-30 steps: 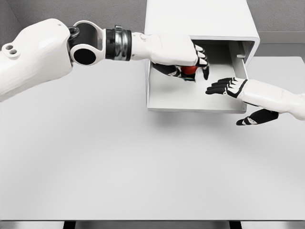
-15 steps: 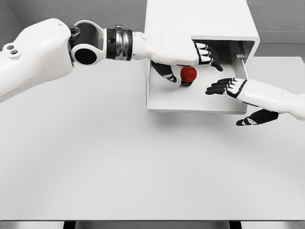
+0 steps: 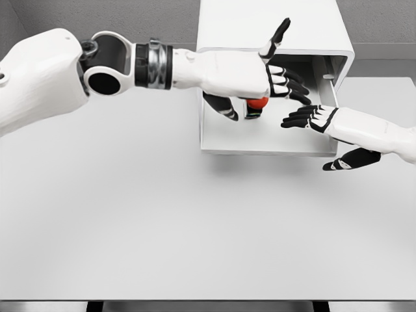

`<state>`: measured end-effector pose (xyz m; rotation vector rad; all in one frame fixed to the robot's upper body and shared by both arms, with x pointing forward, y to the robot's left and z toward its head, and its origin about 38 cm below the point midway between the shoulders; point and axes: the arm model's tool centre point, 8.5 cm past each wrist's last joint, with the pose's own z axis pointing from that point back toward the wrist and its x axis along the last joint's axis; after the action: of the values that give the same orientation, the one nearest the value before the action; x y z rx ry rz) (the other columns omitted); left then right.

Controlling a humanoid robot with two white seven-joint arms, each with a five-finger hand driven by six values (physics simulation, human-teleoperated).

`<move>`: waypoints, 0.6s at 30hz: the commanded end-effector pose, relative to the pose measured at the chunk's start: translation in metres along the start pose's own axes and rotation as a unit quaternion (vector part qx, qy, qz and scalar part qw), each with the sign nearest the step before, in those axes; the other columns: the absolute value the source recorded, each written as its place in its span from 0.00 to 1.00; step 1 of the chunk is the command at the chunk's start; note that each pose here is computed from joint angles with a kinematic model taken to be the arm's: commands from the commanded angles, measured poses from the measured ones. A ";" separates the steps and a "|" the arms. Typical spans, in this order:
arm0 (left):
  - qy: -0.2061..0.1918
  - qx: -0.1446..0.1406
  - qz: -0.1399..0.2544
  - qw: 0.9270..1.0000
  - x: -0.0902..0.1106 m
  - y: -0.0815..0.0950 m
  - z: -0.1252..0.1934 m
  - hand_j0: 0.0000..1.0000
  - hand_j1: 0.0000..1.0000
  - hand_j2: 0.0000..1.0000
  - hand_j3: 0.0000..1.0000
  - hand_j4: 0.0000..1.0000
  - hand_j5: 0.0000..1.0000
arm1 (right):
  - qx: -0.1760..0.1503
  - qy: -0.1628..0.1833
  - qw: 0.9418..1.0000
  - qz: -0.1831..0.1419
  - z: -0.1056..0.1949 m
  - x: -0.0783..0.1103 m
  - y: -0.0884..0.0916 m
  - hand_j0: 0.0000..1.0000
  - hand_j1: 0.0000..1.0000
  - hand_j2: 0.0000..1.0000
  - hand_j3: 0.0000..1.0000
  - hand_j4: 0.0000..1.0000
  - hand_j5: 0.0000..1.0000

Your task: Slide open multi-storey tabletop storage cabinets and put open load switch and slide close multi-storey tabletop storage cabinets

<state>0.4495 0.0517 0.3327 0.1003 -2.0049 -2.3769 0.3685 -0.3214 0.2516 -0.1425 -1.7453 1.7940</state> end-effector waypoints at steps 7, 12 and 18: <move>0.002 0.022 -0.004 1.000 0.004 0.014 0.017 1.00 1.00 1.00 1.00 1.00 1.00 | -0.003 -0.002 1.000 -0.005 -0.001 0.000 0.000 1.00 1.00 1.00 1.00 1.00 1.00; 0.014 0.040 -0.009 0.999 0.003 0.020 0.033 1.00 1.00 1.00 1.00 1.00 1.00 | -0.003 -0.002 1.000 -0.005 -0.001 0.000 0.001 1.00 1.00 1.00 1.00 1.00 1.00; 0.030 0.059 -0.011 0.998 0.013 0.020 0.073 1.00 1.00 1.00 1.00 1.00 1.00 | -0.003 -0.003 1.000 -0.006 -0.002 0.000 0.000 1.00 1.00 1.00 1.00 1.00 1.00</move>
<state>0.4354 0.1071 0.3560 0.1715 -2.1067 -2.2576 0.3694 -0.3195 0.2518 -0.1379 -1.7540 1.7893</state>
